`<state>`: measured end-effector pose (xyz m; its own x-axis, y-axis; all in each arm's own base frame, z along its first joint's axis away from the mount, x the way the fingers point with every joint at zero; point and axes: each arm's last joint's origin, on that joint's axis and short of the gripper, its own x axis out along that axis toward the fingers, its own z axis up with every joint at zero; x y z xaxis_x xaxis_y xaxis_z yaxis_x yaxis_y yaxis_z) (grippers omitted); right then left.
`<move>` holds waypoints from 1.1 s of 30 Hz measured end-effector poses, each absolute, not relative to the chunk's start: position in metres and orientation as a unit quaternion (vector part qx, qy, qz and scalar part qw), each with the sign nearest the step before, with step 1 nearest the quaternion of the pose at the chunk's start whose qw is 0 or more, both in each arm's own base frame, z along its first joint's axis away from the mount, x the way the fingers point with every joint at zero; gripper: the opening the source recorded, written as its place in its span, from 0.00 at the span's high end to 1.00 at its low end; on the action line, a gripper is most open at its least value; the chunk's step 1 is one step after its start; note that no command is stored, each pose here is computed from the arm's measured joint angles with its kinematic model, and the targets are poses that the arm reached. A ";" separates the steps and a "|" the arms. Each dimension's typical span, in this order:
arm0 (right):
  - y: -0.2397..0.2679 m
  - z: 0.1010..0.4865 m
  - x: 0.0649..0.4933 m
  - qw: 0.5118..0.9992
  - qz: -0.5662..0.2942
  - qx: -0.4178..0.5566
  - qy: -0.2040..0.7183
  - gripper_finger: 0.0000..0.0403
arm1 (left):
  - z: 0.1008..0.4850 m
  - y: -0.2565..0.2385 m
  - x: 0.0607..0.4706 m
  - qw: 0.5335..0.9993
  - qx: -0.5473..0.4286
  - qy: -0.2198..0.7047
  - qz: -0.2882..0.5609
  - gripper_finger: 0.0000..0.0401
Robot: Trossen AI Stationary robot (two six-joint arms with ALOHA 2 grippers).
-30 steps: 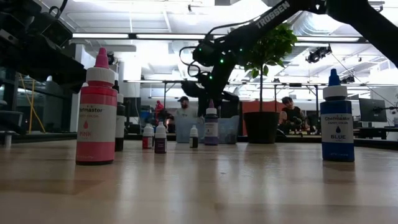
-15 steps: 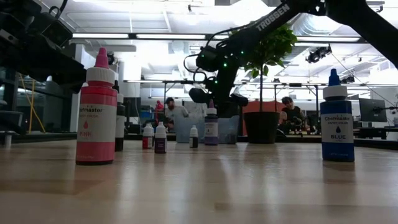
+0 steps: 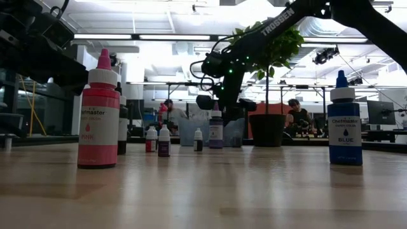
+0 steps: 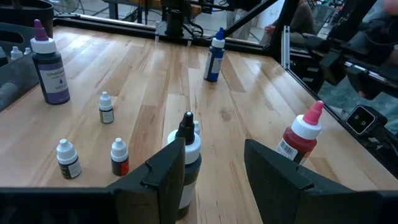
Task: Pick & Place food coloring
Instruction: Put the right small red food coloring bottle into the black bin, then put the small green food coloring bottle into the black bin
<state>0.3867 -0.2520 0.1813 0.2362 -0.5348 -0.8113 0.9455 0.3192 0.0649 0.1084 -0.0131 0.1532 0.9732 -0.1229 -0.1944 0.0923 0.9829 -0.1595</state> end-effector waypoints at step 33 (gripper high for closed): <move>-0.253 0.171 0.387 0.719 -0.513 0.302 0.359 0.72 | 0.153 -0.013 0.108 0.990 -0.075 0.102 -0.054 0.59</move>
